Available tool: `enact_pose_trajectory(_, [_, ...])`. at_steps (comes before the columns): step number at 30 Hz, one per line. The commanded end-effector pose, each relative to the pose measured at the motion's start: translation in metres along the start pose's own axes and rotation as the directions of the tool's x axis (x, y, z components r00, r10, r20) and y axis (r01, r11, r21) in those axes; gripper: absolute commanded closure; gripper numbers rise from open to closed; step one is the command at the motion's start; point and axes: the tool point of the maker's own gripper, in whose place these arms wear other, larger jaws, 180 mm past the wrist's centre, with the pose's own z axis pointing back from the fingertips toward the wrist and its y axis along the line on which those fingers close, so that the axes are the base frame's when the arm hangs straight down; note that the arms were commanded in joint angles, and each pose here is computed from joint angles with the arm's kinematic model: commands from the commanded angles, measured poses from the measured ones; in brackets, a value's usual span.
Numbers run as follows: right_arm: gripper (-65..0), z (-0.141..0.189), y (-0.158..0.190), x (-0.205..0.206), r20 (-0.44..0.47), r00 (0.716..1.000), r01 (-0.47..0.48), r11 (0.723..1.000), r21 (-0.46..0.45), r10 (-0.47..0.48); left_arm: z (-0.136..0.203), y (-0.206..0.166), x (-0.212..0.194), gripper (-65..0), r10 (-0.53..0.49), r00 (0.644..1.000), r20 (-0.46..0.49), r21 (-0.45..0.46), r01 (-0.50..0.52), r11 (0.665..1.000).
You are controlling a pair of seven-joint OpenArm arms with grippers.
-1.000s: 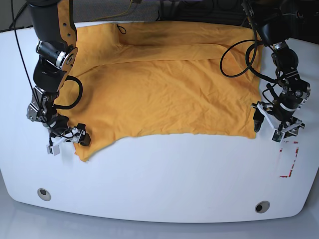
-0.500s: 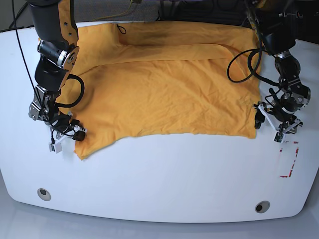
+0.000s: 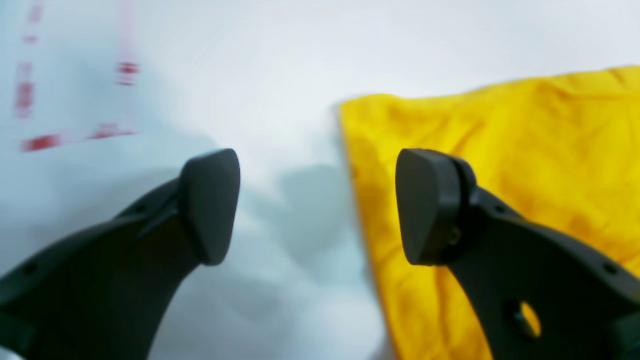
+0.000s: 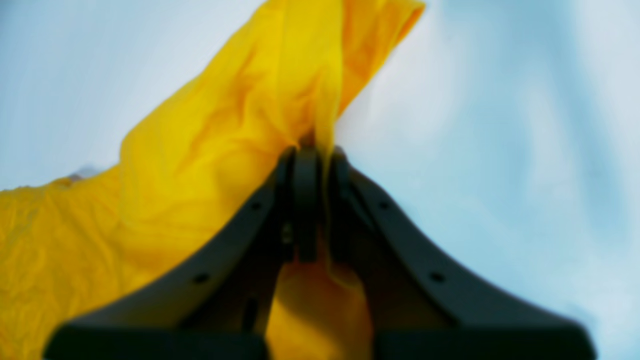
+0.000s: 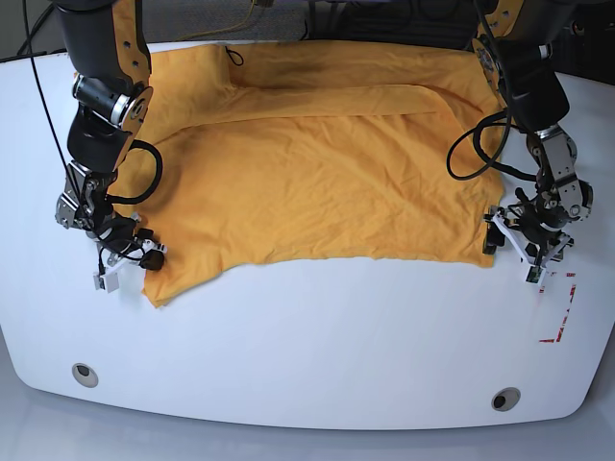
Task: Layout the t-shirt on the table in an organized manner, then fold the t-shirt properly
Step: 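Grasp the hem corners with both grippers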
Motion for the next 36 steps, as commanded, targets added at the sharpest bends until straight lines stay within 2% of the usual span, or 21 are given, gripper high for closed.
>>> enact_pose_trajectory(1, [-3.8,0.005,-0.002,0.018,0.026,0.999,-0.024,1.0,-0.006,0.024,0.001,0.01,0.023,-46.3,0.001,0.998,0.056,0.01,-0.002,1.0])
enact_pose_trajectory(6, [-3.8,0.005,-0.003,0.018,0.026,0.999,-0.024,1.0,-0.008,0.024,-0.006,0.004,0.016,-46.3,0.019,0.999,0.035,-0.015,-0.018,1.0])
enact_pose_trajectory(12, [-3.8,0.005,-0.003,0.018,0.026,0.999,-0.024,1.0,-0.008,0.024,-0.017,-0.019,0.005,-46.3,-0.03,0.999,-0.014,-0.074,0.029,0.997])
enact_pose_trajectory(26, [-3.8,0.005,-0.003,0.015,0.01,1.0,-0.024,1.0,-0.008,0.024,-0.022,-0.035,0.008,-46.2,-0.078,0.997,-0.019,-0.107,0.076,0.991])
enact_pose_trajectory(29, [-3.8,0.009,-0.004,0.023,0.018,0.999,-0.045,0.999,-0.016,0.046,-0.02,-0.032,0.012,-46.1,-0.073,0.997,-0.007,-0.099,0.072,0.993])
enact_pose_trajectory(36, [-3.8,0.021,-0.006,0.027,0.029,0.993,-0.111,0.993,-0.05,0.112,-0.002,-0.013,0.041,-46.1,-0.007,0.994,0.109,-0.052,0.012,0.999])
